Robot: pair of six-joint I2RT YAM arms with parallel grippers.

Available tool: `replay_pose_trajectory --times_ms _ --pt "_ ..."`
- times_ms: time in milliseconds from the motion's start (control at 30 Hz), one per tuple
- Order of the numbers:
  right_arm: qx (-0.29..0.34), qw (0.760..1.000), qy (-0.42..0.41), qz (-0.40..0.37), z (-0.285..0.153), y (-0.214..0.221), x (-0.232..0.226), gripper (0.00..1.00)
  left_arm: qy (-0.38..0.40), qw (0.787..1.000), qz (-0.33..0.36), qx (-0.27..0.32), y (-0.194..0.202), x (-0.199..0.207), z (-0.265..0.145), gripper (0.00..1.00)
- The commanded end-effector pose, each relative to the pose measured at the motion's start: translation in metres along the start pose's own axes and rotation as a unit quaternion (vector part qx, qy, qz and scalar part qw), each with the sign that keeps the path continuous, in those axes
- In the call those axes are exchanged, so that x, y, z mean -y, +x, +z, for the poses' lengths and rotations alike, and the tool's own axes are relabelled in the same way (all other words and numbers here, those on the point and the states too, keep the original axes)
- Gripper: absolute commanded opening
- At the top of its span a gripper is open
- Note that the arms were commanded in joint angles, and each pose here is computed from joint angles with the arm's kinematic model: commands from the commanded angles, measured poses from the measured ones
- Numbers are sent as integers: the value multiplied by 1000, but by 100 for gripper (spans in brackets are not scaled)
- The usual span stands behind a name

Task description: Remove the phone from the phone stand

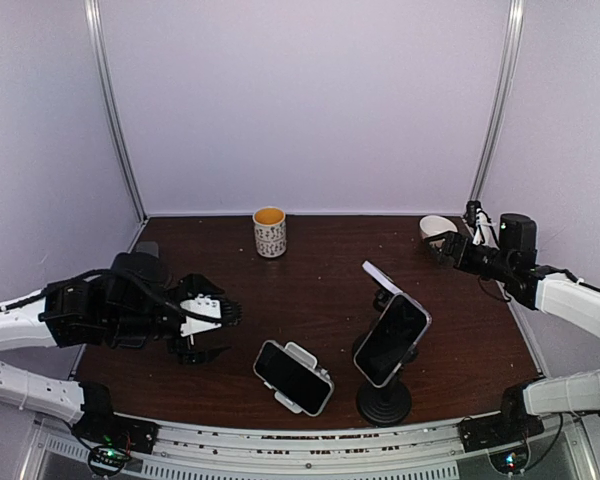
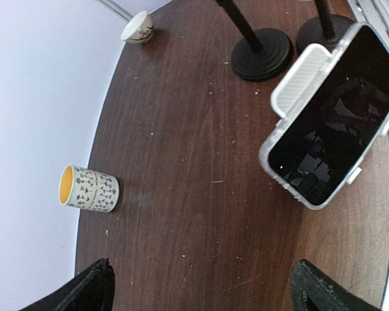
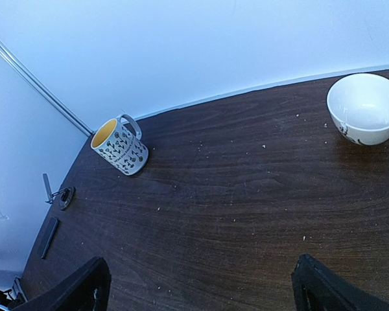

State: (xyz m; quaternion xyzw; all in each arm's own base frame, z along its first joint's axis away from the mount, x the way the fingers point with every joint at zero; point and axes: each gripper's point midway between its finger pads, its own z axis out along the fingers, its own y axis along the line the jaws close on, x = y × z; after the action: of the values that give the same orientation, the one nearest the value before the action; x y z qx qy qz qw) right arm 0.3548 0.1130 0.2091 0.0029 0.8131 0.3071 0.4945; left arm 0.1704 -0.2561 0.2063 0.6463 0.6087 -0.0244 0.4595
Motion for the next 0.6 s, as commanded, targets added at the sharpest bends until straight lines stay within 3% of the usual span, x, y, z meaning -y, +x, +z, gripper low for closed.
replay_pose_trajectory --times_ms 0,267,567 --pt "11 1000 -2 -11 -3 -8 -2 100 -10 997 77 21 -28 10 11 98" --pt "12 1000 -2 -12 -4 -7 -2 100 44 983 171 48 -71 69 37 96" --pt "11 1000 -4 -11 -4 -6 -3 100 72 969 233 44 -80 98 59 93"
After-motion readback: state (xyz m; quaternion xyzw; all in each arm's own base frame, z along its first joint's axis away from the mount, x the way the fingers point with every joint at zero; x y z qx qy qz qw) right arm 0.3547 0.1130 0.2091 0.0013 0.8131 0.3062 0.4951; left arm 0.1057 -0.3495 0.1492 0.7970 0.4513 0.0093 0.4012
